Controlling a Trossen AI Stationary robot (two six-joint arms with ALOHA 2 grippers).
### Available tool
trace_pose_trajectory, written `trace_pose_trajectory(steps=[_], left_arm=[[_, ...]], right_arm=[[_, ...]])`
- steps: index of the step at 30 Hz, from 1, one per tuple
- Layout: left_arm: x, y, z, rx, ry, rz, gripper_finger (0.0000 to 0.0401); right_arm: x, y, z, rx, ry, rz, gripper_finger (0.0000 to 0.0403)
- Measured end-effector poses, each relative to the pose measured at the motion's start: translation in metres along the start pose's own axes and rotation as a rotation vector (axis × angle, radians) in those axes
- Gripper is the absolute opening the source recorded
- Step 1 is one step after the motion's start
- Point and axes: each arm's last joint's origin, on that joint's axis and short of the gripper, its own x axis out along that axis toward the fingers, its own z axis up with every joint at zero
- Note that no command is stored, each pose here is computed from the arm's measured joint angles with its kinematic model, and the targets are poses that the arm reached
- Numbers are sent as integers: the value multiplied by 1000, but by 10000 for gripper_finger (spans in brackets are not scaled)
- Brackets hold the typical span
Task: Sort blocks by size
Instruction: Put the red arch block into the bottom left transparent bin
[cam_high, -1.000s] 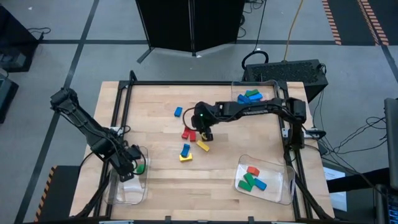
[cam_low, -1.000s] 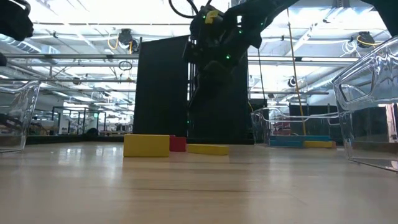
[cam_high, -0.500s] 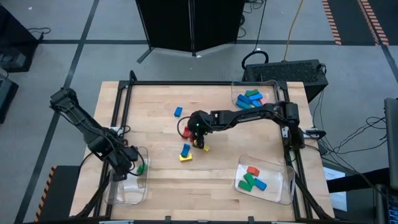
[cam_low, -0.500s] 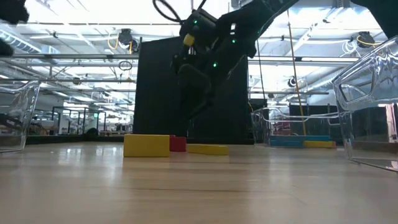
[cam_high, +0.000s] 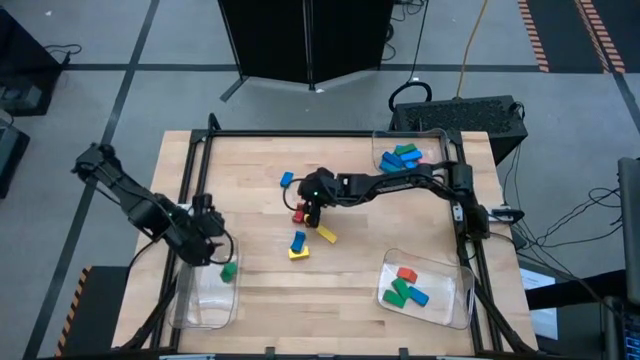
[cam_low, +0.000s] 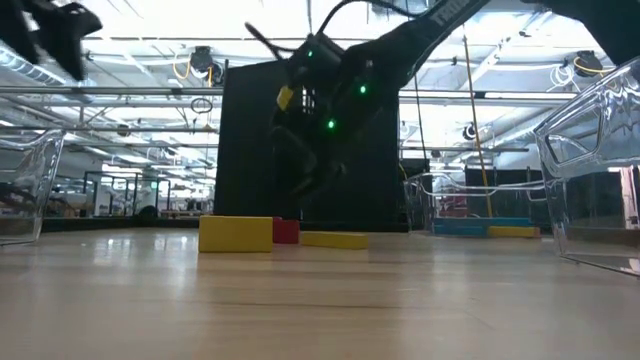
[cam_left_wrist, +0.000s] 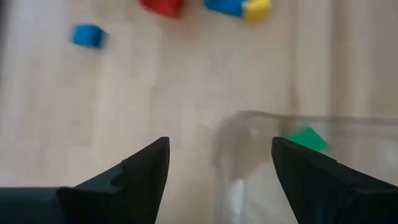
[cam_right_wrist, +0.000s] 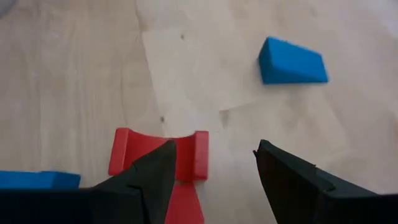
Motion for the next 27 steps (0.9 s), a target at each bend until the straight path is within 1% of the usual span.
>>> trace_pose_trajectory(steps=[5, 8, 11, 19, 27], left_arm=[[0, 10, 7, -14, -67, 122, 280], [1, 14, 9, -38, -76, 157, 280], [2, 16, 10, -55, -72, 165, 280], [3, 19, 12, -78, -68, 174, 280], [3, 19, 12, -76, -68, 176, 280]], right_arm=[[13, 1, -8, 5, 9, 0, 210], [18, 1, -10, 8, 8, -2, 202], [18, -1, -9, 21, 5, -7, 185], [18, -6, -10, 29, 15, -15, 119], [21, -5, -11, 18, 21, 13, 83]])
